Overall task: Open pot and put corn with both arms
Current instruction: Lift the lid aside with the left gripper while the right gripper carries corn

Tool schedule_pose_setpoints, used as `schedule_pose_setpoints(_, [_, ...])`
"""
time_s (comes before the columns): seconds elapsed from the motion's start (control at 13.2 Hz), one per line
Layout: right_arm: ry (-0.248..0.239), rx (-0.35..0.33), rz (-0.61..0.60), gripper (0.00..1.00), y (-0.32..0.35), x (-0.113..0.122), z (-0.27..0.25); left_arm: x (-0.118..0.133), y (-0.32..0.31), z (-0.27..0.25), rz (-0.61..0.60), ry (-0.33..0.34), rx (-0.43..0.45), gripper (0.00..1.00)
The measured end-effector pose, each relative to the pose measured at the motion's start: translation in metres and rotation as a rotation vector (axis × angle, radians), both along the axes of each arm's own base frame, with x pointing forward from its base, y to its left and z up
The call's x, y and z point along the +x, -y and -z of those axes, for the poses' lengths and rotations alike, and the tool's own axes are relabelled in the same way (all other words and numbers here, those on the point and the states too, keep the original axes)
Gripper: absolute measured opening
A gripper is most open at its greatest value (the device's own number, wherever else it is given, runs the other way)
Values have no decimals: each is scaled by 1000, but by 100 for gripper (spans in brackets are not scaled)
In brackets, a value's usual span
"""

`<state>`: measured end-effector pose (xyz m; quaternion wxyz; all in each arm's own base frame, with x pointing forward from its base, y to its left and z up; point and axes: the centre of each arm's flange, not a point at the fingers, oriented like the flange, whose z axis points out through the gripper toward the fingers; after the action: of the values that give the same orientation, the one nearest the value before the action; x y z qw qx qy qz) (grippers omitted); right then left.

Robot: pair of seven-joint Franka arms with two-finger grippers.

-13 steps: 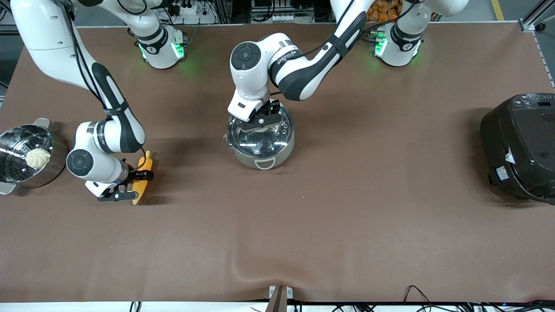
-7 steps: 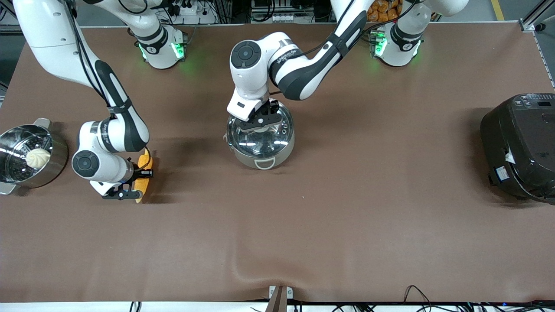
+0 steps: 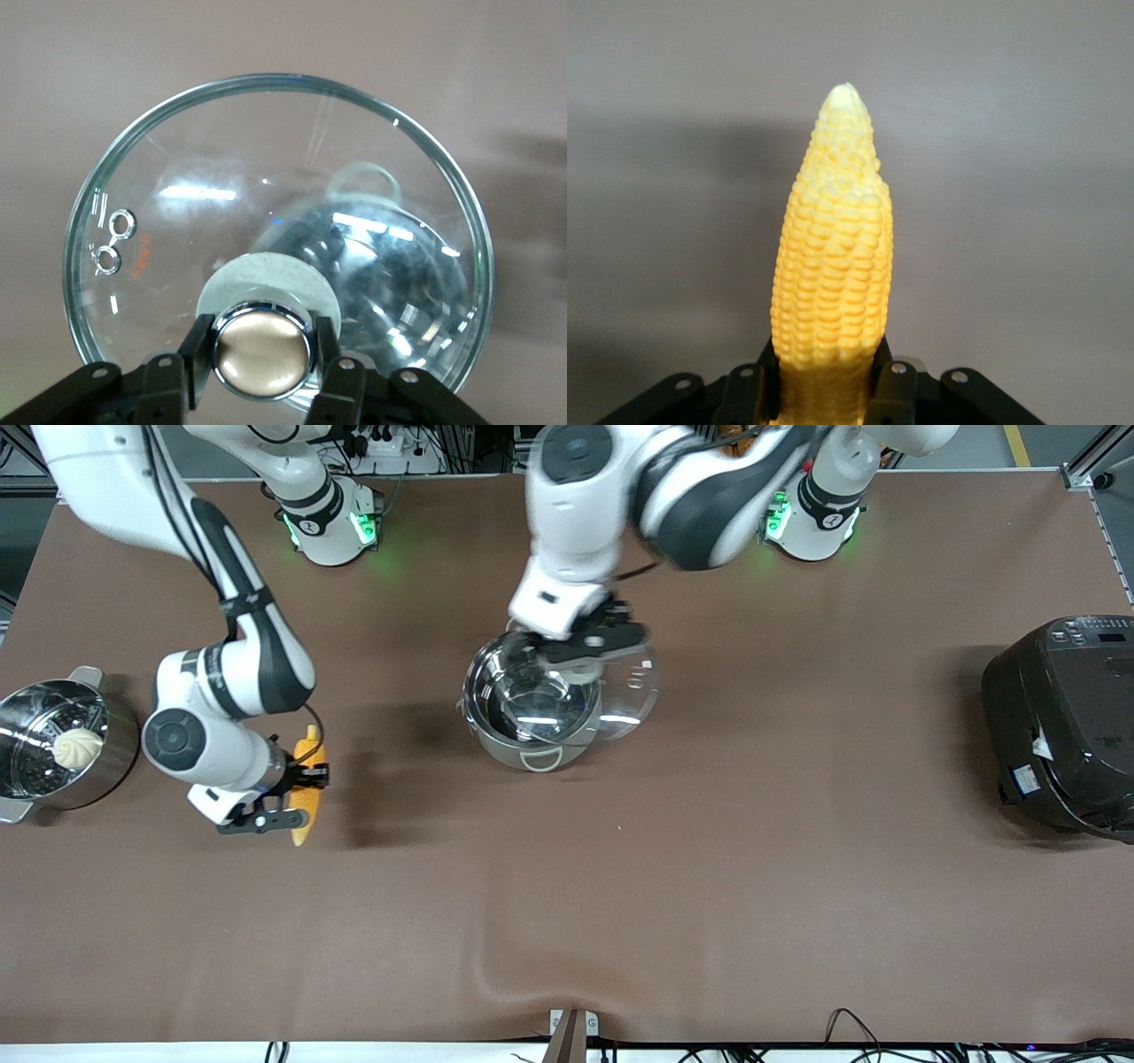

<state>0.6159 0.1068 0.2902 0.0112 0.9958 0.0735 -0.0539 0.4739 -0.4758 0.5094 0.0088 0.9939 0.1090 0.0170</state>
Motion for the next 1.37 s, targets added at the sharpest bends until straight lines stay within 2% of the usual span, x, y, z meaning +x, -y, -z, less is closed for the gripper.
schedule_pose_setpoints(0.3, [19,61,-135,39,-131,-39,-39,48,-159,-8,57,-28,53,49])
schedule_pose_setpoints(0.46, [39,75,-205,39,-187,-62,-54,62,-223,9,62,-69,71,49])
schedule_pose_setpoints(0.61, [69,67,-283,39,-225,-81,-68,70,-261,36,51,-101,78,49])
schedule_pose_setpoints(0.84, [99,40,-382,39,-268,-106,-75,70,-282,89,25,-92,69,49])
schedule_pose_setpoints(1.14, [110,10,-394,39,-316,-145,-72,54,-308,172,-4,-97,59,49])
schedule_pose_setpoints(1.37, [104,-9,-404,39,-335,-164,-63,43,-318,225,-13,-119,55,49])
